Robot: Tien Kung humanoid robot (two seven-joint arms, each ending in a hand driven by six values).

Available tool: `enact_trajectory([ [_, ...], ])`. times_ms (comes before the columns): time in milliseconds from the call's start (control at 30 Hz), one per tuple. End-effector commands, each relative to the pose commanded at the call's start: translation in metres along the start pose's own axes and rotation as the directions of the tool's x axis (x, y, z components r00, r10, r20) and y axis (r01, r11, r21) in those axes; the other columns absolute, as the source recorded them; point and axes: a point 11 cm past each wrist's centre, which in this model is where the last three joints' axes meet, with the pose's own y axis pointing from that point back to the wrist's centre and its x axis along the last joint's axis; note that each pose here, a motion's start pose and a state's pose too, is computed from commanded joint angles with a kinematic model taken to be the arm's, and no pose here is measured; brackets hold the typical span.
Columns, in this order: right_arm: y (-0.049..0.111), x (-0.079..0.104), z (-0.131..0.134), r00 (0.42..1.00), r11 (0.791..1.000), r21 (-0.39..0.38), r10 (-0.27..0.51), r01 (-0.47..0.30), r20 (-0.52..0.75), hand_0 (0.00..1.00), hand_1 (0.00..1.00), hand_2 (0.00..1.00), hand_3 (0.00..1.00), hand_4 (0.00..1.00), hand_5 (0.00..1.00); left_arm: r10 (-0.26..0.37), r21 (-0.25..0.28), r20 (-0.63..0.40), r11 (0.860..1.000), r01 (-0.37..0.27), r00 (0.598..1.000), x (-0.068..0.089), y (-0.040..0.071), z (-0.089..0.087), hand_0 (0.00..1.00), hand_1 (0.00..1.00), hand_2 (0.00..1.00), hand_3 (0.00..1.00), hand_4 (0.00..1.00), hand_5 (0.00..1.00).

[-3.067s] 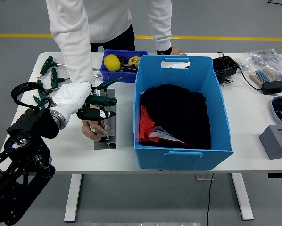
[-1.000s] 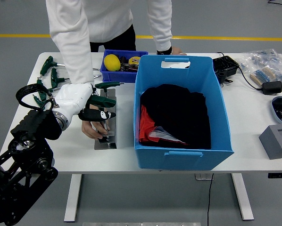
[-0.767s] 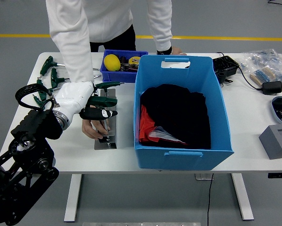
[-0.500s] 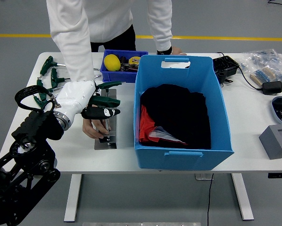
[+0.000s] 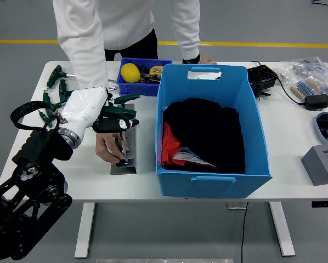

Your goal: Lift tool from toolbox,place it in box,lift tool from toolbox,place it in box

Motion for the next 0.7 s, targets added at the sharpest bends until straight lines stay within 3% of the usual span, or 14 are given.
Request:
enact_trajectory([
  [67, 0.0, 0.0, 0.0, 1.0, 1.0, 0.0, 0.0, 0.0, -0.001, 0.69, 0.649, 0.726, 0.591, 0.832, 0.757, 0.014, -0.012, 0.005, 1.0, -0.014, 1.0, 0.003, -0.001, 0.001, 0.187, 0.05, 0.079, 0.13, 0.963, 0.606],
  [100, 0.0, 0.0, 0.0, 1.0, 1.0, -0.001, 0.0, 0.0, 0.0, 0.69, 0.649, 0.726, 0.591, 0.832, 0.757, 0.02, -0.019, 0.008, 1.0, -0.02, 1.0, 0.005, -0.001, 0.001, 0.179, 0.035, 0.063, 0.118, 0.887, 0.582],
  [267, 0.0, 0.0, 0.002, 1.0, 1.0, -0.003, 0.001, -0.001, 0.0, 0.69, 0.649, 0.726, 0.591, 0.832, 0.757, 0.055, -0.062, 0.038, 0.997, -0.052, 0.998, 0.014, -0.002, 0.005, 0.179, 0.035, 0.063, 0.118, 0.887, 0.582],
  [300, 0.0, 0.0, 0.002, 1.0, 1.0, -0.003, 0.001, -0.001, 0.0, 0.69, 0.649, 0.726, 0.591, 0.832, 0.757, 0.063, -0.072, 0.046, 0.996, -0.059, 0.997, 0.017, -0.003, 0.006, 0.177, 0.019, 0.048, 0.096, 0.817, 0.558],
  [700, 0.0, 0.0, 0.006, 1.0, 1.0, -0.011, 0.004, -0.004, 0.001, 0.69, 0.649, 0.726, 0.591, 0.832, 0.757, 0.164, -0.175, 0.087, 0.974, -0.147, 0.983, 0.042, -0.006, 0.013, 0.141, 0.002, 0.023, 0.071, 0.812, 0.529],
])
